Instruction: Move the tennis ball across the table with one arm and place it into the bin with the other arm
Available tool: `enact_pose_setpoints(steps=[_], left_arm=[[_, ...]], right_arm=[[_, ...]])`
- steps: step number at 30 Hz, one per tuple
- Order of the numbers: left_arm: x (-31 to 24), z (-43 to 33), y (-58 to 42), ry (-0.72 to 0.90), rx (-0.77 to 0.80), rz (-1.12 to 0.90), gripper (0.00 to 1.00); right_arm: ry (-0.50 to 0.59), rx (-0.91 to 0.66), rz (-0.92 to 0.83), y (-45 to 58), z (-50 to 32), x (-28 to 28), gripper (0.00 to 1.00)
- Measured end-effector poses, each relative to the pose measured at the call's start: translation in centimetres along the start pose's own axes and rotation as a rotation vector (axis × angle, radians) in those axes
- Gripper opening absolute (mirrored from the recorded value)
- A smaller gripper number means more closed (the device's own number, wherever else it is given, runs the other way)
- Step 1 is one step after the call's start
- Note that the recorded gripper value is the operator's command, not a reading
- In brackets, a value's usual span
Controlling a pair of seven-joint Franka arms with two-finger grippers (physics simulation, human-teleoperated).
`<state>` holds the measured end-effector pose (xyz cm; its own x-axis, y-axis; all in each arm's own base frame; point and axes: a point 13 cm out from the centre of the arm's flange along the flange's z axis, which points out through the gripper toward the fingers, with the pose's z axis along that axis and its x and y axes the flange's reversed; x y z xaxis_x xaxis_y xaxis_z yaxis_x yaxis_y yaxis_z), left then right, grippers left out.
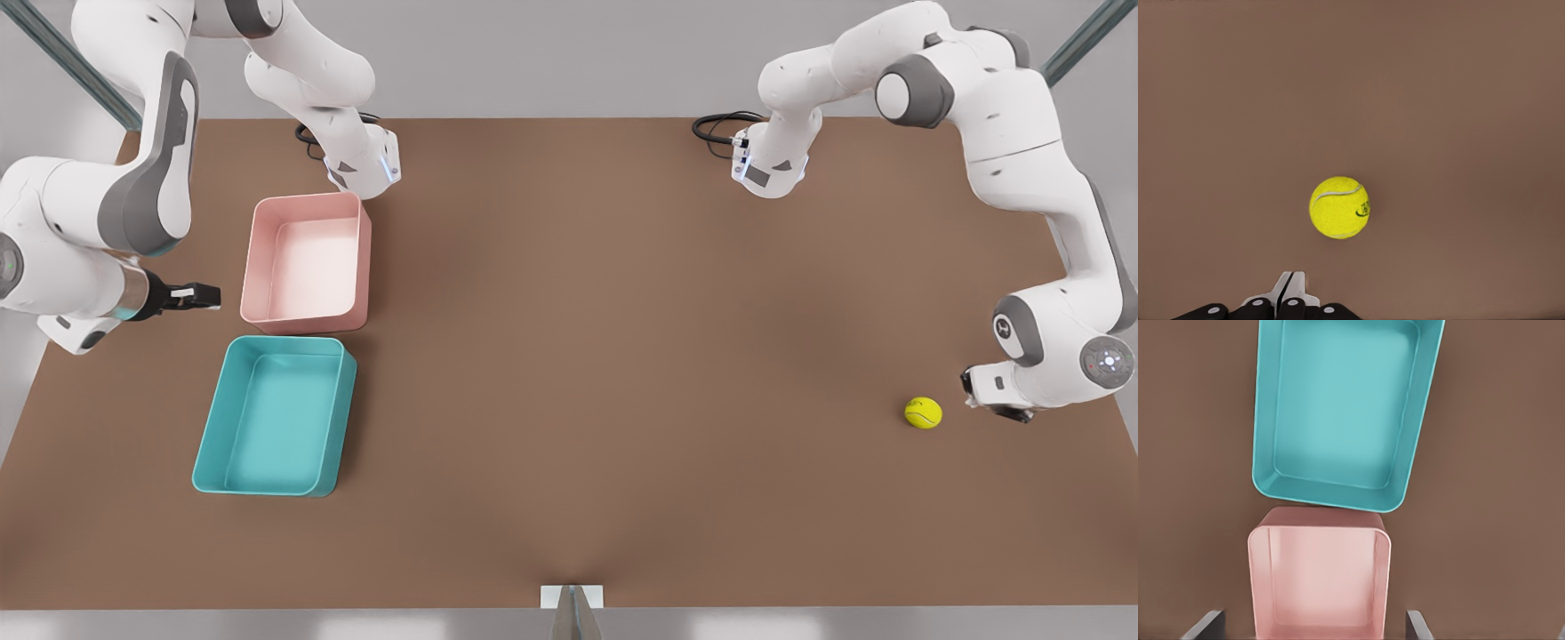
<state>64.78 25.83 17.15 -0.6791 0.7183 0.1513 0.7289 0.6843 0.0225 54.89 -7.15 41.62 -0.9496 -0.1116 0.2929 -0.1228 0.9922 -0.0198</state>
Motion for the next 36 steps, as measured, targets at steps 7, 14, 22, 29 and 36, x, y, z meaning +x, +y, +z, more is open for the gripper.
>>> enact_pose_setpoints(steps=[7,14,22,29,36], left_arm=[[1.0,4.5,2.6,0.003,0.002,0.401,0.21],[3.6,8.1,0.5,0.133,0.055,0.686,0.21],[3.3,10.8,0.5,0.132,0.009,0.74,0.21],[2.3,12.1,1.1,0.107,-0.036,0.738,0.21],[-3.4,12.3,-2.1,0.087,-0.043,0.794,0.21]], right_arm=[[0.032,-0.007,-0.03,0.0,0.9,0.1,1.0],[0.049,-0.011,-0.054,0.1,1.5,0.0,1.0],[0.069,-0.016,-0.072,0.2,1.9,0.2,1.0],[0.071,-0.017,-0.081,0.2,1.8,0.3,1.0],[0.081,-0.019,-0.088,0.2,2.3,0.2,1.0]])
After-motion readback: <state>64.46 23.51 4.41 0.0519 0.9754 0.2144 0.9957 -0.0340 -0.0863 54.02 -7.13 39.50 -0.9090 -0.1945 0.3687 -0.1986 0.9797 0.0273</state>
